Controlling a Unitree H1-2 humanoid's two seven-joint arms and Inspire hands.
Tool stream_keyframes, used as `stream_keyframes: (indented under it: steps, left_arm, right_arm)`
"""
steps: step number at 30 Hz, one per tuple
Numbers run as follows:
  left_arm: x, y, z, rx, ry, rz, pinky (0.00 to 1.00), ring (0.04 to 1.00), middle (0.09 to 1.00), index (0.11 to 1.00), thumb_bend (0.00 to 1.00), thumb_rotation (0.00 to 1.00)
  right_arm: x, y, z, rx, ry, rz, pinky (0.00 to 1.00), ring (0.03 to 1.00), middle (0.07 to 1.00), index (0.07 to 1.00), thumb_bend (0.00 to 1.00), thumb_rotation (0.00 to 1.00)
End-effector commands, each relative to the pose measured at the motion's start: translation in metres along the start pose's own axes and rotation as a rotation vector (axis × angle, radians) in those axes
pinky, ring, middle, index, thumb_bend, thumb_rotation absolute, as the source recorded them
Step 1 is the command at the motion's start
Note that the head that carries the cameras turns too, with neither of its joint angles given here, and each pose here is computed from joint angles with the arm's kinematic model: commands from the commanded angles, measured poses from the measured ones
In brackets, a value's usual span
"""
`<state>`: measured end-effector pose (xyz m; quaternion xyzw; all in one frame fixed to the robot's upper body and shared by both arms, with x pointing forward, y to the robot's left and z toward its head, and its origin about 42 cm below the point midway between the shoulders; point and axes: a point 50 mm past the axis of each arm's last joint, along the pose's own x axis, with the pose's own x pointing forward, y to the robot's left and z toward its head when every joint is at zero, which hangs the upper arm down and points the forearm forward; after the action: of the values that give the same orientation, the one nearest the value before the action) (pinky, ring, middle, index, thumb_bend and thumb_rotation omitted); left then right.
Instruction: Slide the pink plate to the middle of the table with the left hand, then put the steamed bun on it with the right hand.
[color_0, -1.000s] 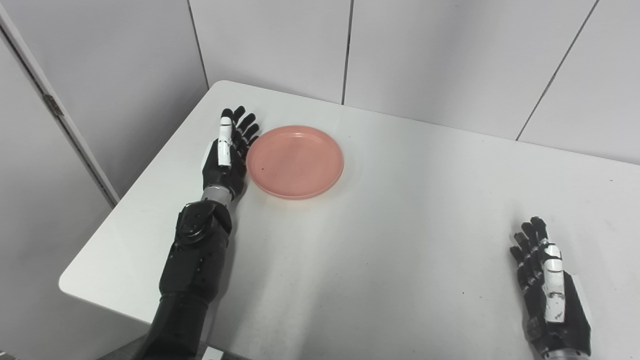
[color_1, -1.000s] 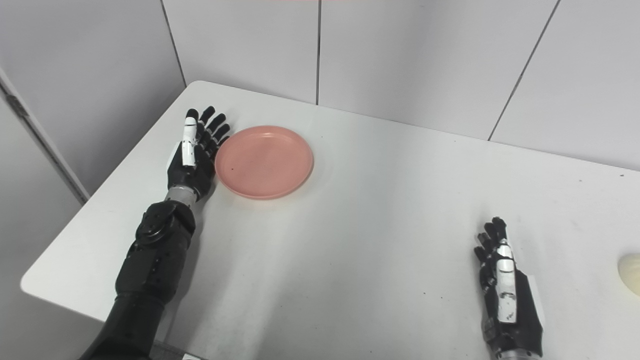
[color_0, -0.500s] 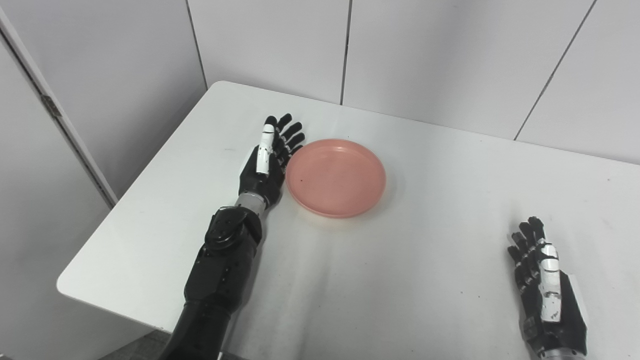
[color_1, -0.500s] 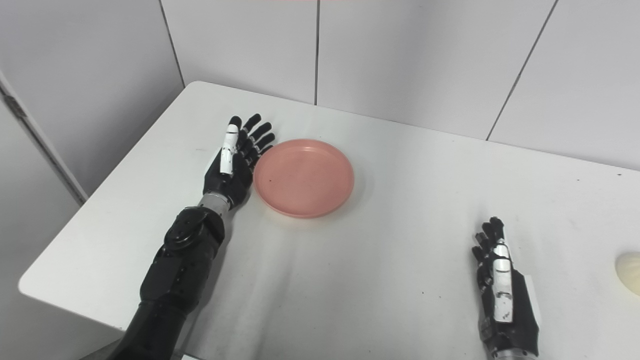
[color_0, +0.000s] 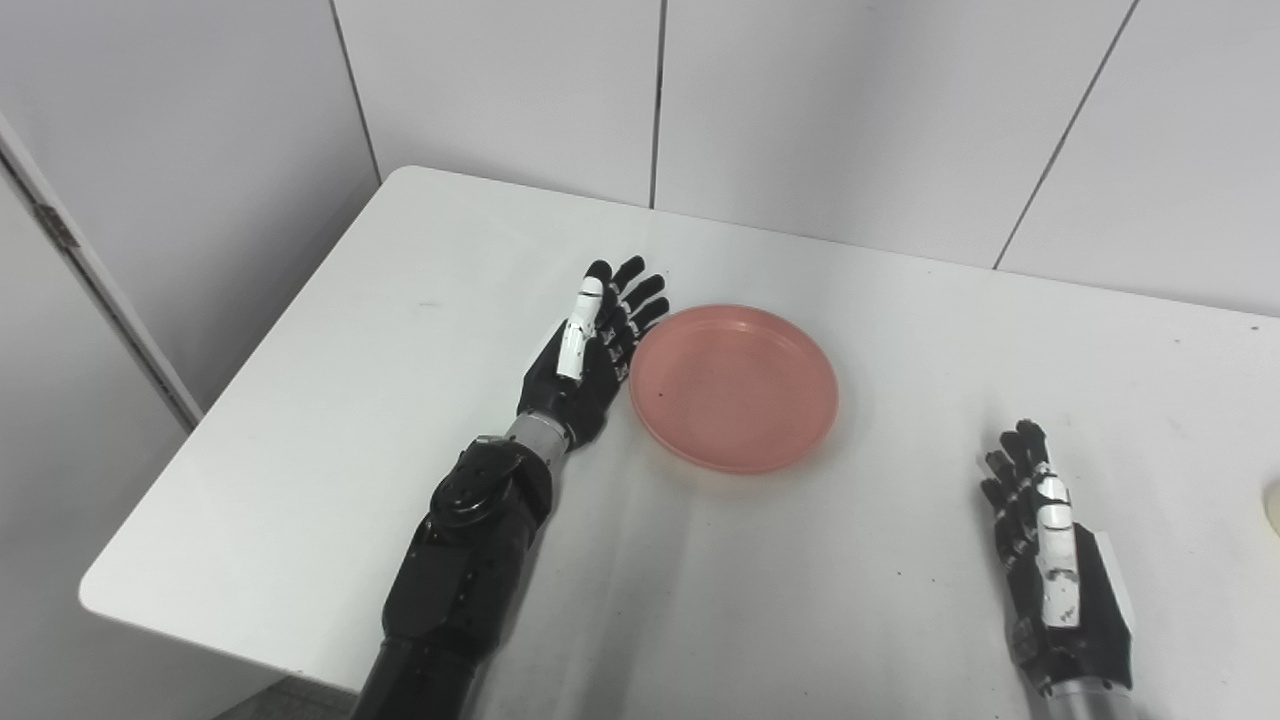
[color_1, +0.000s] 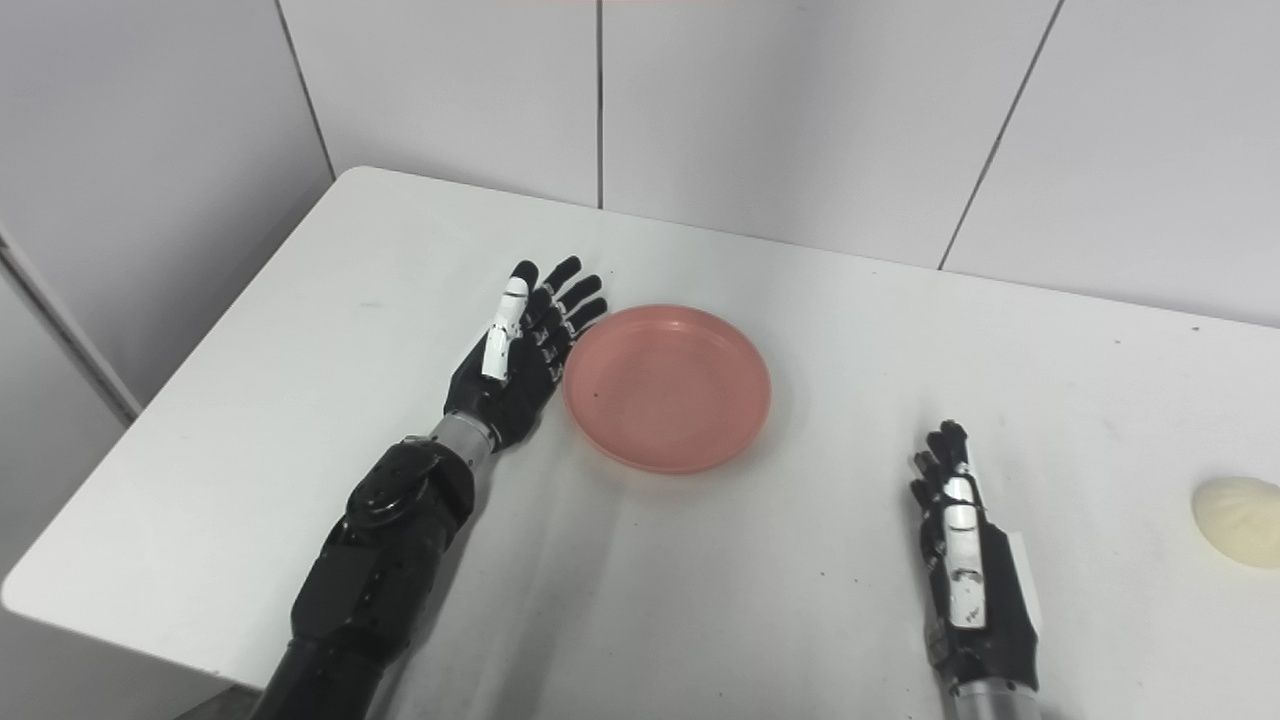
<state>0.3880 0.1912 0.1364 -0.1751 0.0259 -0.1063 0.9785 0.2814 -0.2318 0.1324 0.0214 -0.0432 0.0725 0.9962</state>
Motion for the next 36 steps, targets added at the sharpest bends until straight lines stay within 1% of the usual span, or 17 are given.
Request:
stream_keyframes:
  steps: [1, 6, 15, 23, 28, 36]
  left_arm:
    - [-0.006, -0.004, -0.019, -0.012, 0.101, -0.017, 0.95, 0.935, 0.938, 0.94, 0.5, 1.0]
    - [-0.011, -0.019, -0.025, -0.02, 0.125, -0.075, 0.93, 0.922, 0.928, 0.935, 0.5, 1.0]
    - [-0.027, -0.034, -0.024, -0.043, 0.139, -0.154, 0.93, 0.918, 0.924, 0.931, 0.5, 1.0]
    - [-0.037, -0.035, -0.028, -0.059, 0.154, -0.169, 0.92, 0.915, 0.911, 0.92, 0.51, 1.0]
    - [-0.039, -0.032, -0.029, -0.063, 0.157, -0.179, 0.94, 0.919, 0.92, 0.935, 0.52, 1.0]
    - [-0.04, -0.026, -0.03, -0.059, 0.156, -0.171, 0.93, 0.918, 0.922, 0.933, 0.54, 1.0]
  right_arm:
    - [0.002, 0.008, 0.002, 0.005, -0.032, 0.01, 1.0, 0.975, 0.99, 1.0, 0.62, 0.98]
    - [0.002, 0.011, 0.001, -0.005, -0.023, 0.003, 1.0, 0.97, 0.986, 1.0, 0.61, 0.99]
    - [0.003, 0.018, 0.003, -0.008, -0.013, -0.008, 1.0, 0.965, 0.987, 1.0, 0.57, 1.0]
    - [0.004, 0.022, 0.003, -0.006, -0.005, -0.007, 1.0, 0.968, 0.985, 1.0, 0.58, 1.0]
    - [0.004, 0.023, 0.003, -0.011, -0.003, -0.004, 1.0, 0.974, 0.989, 1.0, 0.57, 1.0]
    - [0.005, 0.024, 0.003, -0.013, -0.005, -0.015, 1.0, 0.968, 0.983, 1.0, 0.58, 1.0]
